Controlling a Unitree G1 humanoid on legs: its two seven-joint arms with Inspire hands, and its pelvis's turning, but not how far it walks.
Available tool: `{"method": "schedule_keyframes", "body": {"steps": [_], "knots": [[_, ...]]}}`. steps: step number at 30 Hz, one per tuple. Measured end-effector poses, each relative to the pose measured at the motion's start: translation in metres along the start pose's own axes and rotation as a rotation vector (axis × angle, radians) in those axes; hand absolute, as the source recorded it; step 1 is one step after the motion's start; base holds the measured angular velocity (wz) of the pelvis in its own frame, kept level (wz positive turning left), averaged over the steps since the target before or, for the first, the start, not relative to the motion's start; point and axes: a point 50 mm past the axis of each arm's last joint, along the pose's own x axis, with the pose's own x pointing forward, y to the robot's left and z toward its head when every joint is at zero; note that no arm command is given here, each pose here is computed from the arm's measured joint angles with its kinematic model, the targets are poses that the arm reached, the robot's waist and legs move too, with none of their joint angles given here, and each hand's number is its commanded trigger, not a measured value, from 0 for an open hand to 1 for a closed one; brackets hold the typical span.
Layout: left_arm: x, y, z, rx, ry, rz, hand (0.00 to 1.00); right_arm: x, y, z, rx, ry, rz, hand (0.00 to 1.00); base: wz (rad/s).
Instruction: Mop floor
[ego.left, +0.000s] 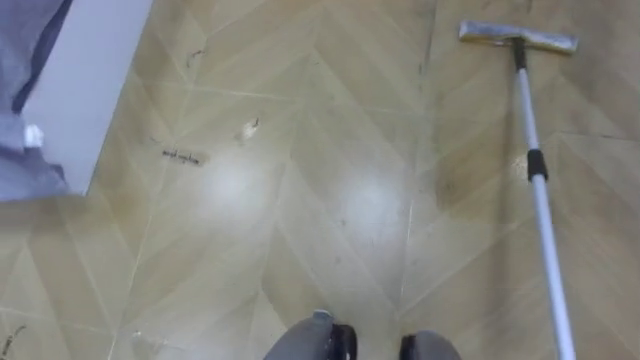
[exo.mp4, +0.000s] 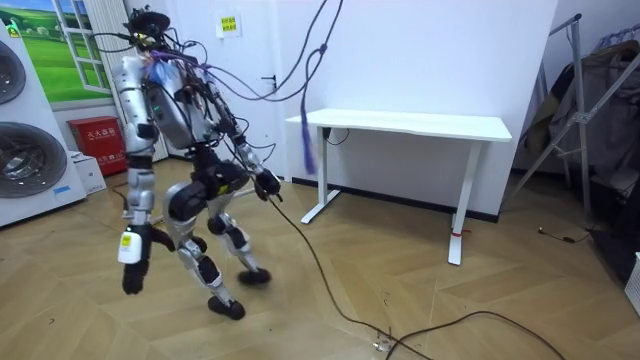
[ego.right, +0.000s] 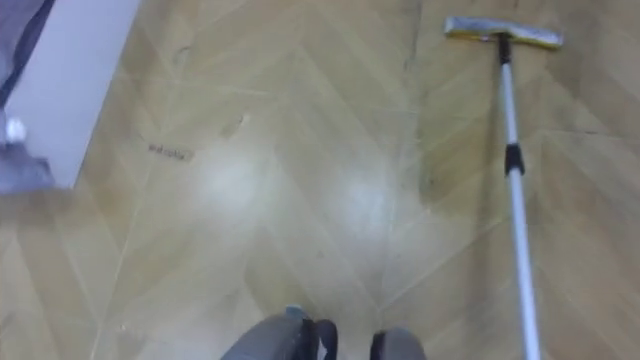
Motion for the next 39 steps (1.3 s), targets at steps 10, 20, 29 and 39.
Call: {"method": "schedule_keyframes", "body": {"steps": [10, 20, 29, 39], "knots": [[-0.002, 0.006, -0.017, -0.02, 0.059, 0.017, 0.0, -0.033, -0.001, 0.116, -0.036, -0.226, 0.017, 1.0, -0.2], [-0.005, 0.006, -0.031, 0.014, 0.083, -0.076, 0.0, -0.047, -0.011, 0.149, 0.05, -0.39, 0.099, 1.0, 0.34], [-0.002, -0.001, -0.004, 0.023, 0.008, -0.076, 0.0, -0.004, -0.008, 0.026, -0.003, -0.078, -0.013, 1.0, -0.08], [-0.004, -0.002, -0.025, 0.027, 0.1, -0.06, 0.0, -0.022, -0.005, 0.088, -0.05, -0.166, -0.01, 1.0, -0.19]]}}
